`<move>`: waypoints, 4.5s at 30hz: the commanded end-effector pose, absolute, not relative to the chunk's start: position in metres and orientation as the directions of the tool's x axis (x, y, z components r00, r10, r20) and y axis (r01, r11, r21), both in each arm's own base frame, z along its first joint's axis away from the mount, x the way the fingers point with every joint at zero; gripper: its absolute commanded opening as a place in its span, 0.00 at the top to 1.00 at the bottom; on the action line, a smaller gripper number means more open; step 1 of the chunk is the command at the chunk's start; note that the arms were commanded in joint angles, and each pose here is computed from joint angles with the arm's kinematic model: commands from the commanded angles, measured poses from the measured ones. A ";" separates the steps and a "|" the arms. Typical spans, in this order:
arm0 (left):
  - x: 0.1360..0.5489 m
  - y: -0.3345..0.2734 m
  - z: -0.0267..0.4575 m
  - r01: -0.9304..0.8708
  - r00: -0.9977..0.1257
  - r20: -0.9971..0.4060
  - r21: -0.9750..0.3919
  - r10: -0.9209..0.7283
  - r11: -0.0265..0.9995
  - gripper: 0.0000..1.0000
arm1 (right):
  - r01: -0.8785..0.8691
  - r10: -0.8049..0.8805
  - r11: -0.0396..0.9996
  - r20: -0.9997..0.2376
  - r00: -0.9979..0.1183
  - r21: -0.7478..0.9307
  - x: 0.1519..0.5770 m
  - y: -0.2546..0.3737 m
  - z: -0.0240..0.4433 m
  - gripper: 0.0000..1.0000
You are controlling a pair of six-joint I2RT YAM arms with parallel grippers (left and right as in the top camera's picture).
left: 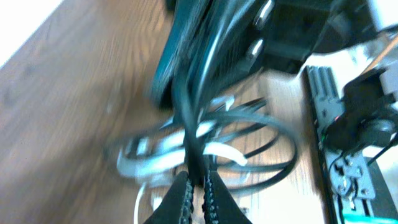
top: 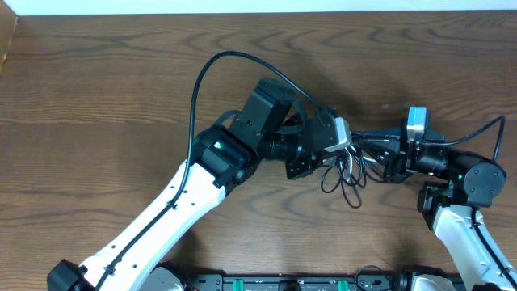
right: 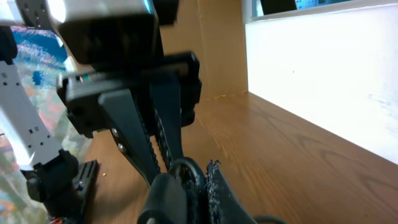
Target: Untangle cables
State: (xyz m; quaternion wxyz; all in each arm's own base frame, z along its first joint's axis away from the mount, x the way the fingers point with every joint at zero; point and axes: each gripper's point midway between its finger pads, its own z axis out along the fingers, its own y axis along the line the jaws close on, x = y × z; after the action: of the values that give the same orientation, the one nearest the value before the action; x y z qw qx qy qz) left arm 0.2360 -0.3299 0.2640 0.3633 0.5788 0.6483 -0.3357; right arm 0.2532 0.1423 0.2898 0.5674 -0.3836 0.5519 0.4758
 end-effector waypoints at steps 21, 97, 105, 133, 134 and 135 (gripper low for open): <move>0.245 -0.332 0.277 0.994 -0.065 -0.892 -0.021 0.447 0.103 0.63 | -0.936 0.168 0.343 -0.986 -0.017 0.075 0.268 0.133 0.303 0.99; 0.290 -0.322 0.292 0.984 -0.064 -0.935 -0.001 0.350 0.178 0.02 | -0.951 0.139 0.299 -0.990 -0.032 0.073 0.261 0.136 0.298 0.99; 0.276 -0.332 0.280 0.992 -0.100 -0.928 -0.067 0.359 0.104 0.02 | -0.951 0.138 0.299 -0.990 -0.031 0.072 0.261 0.136 0.298 0.99; 0.252 -0.352 0.268 0.994 -0.107 -0.917 -0.106 0.384 0.023 0.92 | -0.954 0.143 0.293 -0.990 -0.015 0.057 0.257 0.137 0.303 0.99; 0.252 -0.352 0.268 0.994 -0.107 -0.917 -0.106 0.384 0.023 0.92 | -0.954 0.143 0.293 -0.990 -0.016 0.058 0.257 0.137 0.303 0.99; 0.252 -0.352 0.268 0.994 -0.107 -0.917 -0.106 0.384 0.023 0.92 | -0.954 0.143 0.293 -0.990 -0.015 0.057 0.257 0.137 0.303 0.99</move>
State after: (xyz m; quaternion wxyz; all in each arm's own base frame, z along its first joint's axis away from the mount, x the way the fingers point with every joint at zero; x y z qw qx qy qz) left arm 0.2545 -0.3496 0.2676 0.3702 0.5589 0.6179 -0.4108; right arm 0.2546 0.1385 0.2962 0.5829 -0.3789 0.5464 0.4671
